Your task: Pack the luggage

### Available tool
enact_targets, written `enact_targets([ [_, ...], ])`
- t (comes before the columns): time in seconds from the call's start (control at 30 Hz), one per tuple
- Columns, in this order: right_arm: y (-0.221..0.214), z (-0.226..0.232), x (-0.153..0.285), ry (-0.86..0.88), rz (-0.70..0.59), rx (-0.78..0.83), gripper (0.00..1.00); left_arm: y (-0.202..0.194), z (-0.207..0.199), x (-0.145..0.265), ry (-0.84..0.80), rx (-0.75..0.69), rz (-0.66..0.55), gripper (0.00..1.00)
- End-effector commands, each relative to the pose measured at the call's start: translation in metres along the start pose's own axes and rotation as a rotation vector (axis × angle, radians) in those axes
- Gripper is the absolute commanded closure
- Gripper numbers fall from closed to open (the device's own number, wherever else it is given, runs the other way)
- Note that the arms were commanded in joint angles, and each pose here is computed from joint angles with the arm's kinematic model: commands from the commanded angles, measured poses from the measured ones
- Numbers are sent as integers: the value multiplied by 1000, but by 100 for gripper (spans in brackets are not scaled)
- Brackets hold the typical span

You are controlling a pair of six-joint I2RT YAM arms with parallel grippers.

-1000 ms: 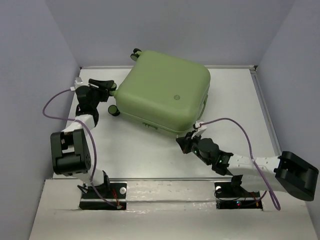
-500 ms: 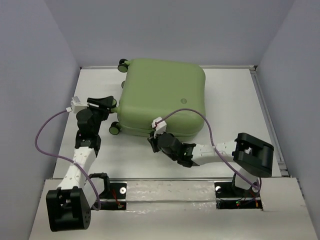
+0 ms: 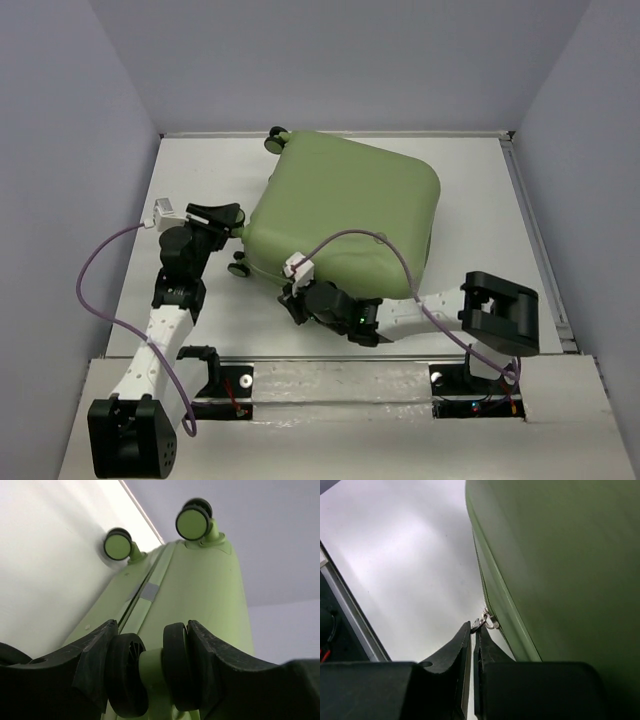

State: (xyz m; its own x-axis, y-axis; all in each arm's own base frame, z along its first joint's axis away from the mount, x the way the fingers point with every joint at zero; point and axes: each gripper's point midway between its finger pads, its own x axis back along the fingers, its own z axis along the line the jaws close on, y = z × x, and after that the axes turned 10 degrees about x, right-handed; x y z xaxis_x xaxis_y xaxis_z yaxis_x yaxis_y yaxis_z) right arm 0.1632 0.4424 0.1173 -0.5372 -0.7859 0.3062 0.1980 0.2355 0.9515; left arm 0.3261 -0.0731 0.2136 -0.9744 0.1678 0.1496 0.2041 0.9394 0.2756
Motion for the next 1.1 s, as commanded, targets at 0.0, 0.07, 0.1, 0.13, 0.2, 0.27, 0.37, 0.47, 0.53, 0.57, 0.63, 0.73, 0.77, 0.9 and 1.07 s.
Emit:
enact_targets([
  [0.0,30,113,-9,396,-14,5,93,-30,-13,13,-91,-214,146,94],
  [0.07,29,104,2,366,16,-18,85,-25,-12,12,-81,-230,123,94],
  [0.1,33,95,8,327,18,-36,70,-24,-11,12,-77,-236,115,94],
  [0.13,39,88,17,302,23,-42,52,-22,-12,11,-79,-238,107,94],
  [0.2,60,69,51,257,30,-45,21,-22,-11,10,-80,-237,102,94],
  [0.27,77,51,73,197,14,-58,8,-22,-9,9,-79,-231,100,94],
  [0.37,102,20,119,124,-22,-83,4,-24,-4,8,-74,-227,104,94],
  [0.47,119,-49,159,-105,-102,-157,0,-27,0,10,-78,-228,111,94],
  [0.53,123,-121,192,-348,-172,-259,0,-28,-2,13,-90,-236,109,94],
  [0.57,107,-146,207,-445,-136,-271,0,-29,-1,15,-93,-243,109,94],
  [0.63,98,-201,248,-676,-193,-349,0,-28,-1,18,-92,-264,99,94],
  [0.73,72,-240,284,-871,-166,-369,0,-29,1,21,-89,-284,98,94],
  [0.77,68,-245,288,-897,-160,-378,0,-30,2,22,-88,-284,99,94],
  [0.9,41,-262,274,-948,-50,-410,0,-35,5,23,-88,-297,115,94],
  [1.07,29,-263,224,-756,-33,-504,0,-42,0,29,-112,-321,139,94],
])
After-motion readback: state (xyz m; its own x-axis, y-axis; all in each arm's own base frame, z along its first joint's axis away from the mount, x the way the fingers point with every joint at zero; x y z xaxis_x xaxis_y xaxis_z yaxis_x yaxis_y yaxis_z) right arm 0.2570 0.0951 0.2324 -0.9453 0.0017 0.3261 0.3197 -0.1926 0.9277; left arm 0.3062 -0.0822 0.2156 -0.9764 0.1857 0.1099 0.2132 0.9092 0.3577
